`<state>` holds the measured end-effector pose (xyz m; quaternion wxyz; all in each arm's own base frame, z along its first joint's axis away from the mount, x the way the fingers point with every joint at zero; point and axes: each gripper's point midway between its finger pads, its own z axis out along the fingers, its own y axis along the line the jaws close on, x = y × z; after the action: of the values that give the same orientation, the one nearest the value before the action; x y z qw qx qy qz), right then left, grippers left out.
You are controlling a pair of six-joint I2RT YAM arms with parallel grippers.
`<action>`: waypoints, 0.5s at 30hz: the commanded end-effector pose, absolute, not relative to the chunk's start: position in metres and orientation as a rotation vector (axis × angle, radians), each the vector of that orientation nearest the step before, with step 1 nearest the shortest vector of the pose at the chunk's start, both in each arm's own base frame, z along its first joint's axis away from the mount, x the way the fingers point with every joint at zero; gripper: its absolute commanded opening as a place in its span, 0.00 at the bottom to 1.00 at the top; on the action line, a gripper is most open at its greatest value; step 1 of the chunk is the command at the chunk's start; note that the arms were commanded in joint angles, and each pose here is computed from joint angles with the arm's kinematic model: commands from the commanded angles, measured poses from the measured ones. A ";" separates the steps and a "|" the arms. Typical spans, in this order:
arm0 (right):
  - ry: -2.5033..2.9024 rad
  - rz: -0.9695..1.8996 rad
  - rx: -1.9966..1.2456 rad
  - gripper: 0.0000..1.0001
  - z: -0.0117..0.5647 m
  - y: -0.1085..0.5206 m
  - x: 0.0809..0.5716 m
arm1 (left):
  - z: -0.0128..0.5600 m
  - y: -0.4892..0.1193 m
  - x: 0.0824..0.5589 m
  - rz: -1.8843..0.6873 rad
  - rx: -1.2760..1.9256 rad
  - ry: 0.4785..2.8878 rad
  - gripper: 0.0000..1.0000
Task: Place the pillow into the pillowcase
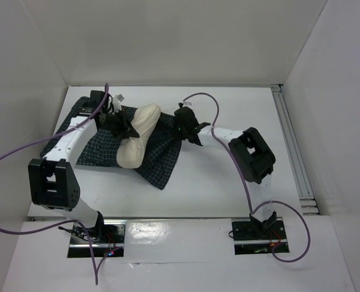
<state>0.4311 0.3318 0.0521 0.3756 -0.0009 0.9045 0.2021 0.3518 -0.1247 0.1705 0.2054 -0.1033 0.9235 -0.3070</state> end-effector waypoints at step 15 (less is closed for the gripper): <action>1.700 1.528 0.121 0.00 0.234 0.287 0.433 | 0.097 -0.124 0.317 -0.537 -0.089 2.863 0.00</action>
<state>0.4147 0.2892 0.1221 0.3176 0.0938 0.8045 0.4931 0.3374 -0.1494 0.1208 0.1513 -0.0298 0.9532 -0.2601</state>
